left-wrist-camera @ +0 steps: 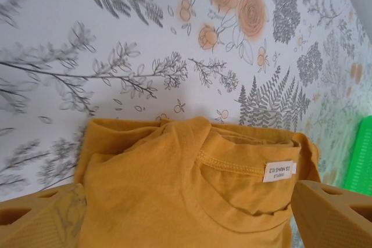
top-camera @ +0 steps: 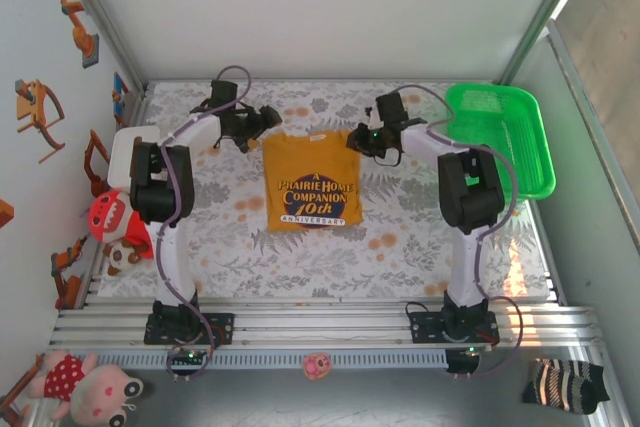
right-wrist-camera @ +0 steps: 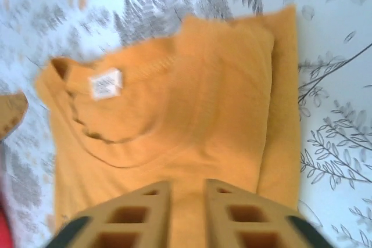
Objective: Fold the inside-out t-shirt
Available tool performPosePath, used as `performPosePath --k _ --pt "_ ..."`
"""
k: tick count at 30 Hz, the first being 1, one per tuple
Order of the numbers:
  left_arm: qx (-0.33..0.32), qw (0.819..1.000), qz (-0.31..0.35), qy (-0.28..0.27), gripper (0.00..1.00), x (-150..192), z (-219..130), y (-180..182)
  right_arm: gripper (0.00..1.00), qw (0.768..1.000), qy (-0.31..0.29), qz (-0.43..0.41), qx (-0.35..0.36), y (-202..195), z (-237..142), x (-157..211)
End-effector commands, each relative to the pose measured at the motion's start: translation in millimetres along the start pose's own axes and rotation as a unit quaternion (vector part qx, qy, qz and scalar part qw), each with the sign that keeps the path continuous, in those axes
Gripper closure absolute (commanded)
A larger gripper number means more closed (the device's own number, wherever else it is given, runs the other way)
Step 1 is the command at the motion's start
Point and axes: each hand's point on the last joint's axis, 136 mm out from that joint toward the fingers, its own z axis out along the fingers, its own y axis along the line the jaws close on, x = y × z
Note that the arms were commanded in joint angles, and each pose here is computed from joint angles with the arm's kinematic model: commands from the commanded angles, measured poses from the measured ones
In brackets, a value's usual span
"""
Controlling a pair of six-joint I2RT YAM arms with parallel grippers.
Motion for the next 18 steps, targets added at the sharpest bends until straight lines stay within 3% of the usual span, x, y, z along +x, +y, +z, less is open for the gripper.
performPosePath --k 1,3,5,9,18 --pt "-0.072 0.995 0.056 -0.036 0.08 -13.0 -41.1 10.1 0.52 0.998 -0.052 -0.035 0.032 10.0 -39.9 -40.8" --pt "-0.111 0.992 0.064 -0.023 0.06 -10.8 -38.9 25.6 0.41 0.996 -0.049 -0.035 0.063 -2.2 -36.9 -47.1" --pt "-0.14 0.987 0.073 -0.013 0.06 -8.8 -32.2 37.7 0.37 0.995 -0.044 -0.028 0.08 -12.5 -29.1 -51.3" --pt "-0.171 0.981 0.093 0.007 0.05 -6.9 -17.6 49.2 0.35 0.995 -0.029 -0.014 0.098 -28.6 -8.8 -51.8" --pt "-0.162 0.978 0.127 0.042 0.04 9.1 17.4 35.5 0.35 0.996 -0.006 0.022 0.081 -46.5 36.5 -39.5"
